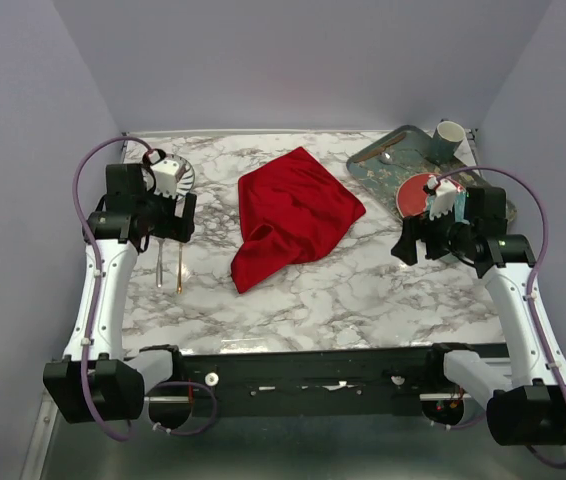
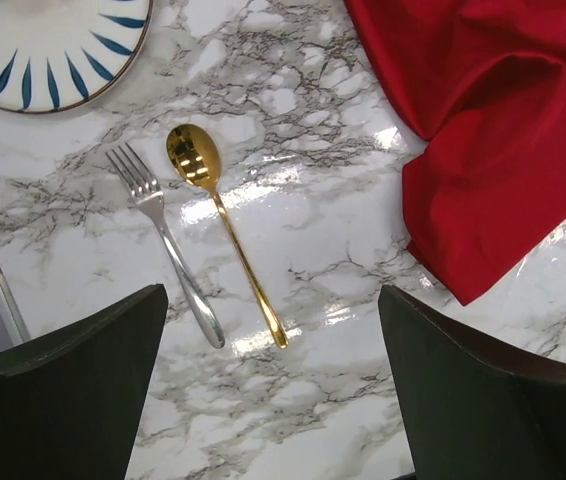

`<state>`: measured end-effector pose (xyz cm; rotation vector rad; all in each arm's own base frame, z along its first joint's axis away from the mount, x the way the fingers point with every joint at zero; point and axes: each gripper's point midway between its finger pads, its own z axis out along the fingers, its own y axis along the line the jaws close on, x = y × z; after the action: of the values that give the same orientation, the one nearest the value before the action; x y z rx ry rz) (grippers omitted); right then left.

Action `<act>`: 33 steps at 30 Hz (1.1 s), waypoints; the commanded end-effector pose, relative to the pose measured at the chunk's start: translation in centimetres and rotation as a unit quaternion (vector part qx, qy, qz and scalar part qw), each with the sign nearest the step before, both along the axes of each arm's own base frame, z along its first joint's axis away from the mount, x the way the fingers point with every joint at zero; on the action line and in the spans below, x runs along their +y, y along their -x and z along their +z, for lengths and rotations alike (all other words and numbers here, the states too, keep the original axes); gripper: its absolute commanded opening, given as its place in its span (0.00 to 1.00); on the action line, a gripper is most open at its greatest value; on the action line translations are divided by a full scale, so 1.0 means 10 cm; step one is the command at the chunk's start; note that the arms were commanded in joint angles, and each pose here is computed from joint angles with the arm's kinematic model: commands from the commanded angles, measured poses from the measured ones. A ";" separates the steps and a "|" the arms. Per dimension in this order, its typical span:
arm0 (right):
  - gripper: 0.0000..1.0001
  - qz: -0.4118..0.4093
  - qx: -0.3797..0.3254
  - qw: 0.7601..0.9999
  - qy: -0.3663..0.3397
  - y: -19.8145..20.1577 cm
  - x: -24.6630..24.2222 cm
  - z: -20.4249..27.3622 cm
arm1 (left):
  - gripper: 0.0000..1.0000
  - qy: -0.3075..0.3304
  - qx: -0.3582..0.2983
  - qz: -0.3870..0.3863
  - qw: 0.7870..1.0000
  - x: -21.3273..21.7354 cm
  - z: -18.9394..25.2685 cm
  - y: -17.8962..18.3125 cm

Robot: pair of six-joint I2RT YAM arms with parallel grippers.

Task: Fold the napkin into a case and place the utensils inside
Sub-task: Flatten out the crumpled napkin at the center of the board.

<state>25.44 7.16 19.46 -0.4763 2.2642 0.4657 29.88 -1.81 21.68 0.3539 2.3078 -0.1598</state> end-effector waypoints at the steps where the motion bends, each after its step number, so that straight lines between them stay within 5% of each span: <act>1: 1.00 0.011 -0.004 1.000 -0.006 0.01 0.04 -0.03 | 0.99 -0.046 -0.013 -0.052 0.997 -0.14 -0.01 0.00; 6: 1.00 0.008 0.001 1.000 -0.006 0.01 0.04 -0.07 | 0.99 -0.135 -0.010 -0.167 0.976 -0.51 -0.28 0.28; 14: 1.00 0.001 0.018 1.000 -0.013 0.00 0.04 -0.15 | 0.99 -0.266 -0.025 -0.341 0.901 -1.14 -0.96 0.79; 27: 1.00 -0.010 0.027 1.000 0.005 0.01 -0.03 -0.23 | 0.98 -0.327 -0.012 -0.414 0.849 -1.50 -1.49 0.81; 33: 1.00 -0.013 0.025 1.000 0.004 -0.01 -0.03 -0.18 | 0.76 -0.349 0.003 -0.418 0.839 -1.51 -1.63 0.76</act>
<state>25.25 7.05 17.53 -0.4526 2.3152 0.4763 21.37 -16.69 5.87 1.7071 2.0019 0.2192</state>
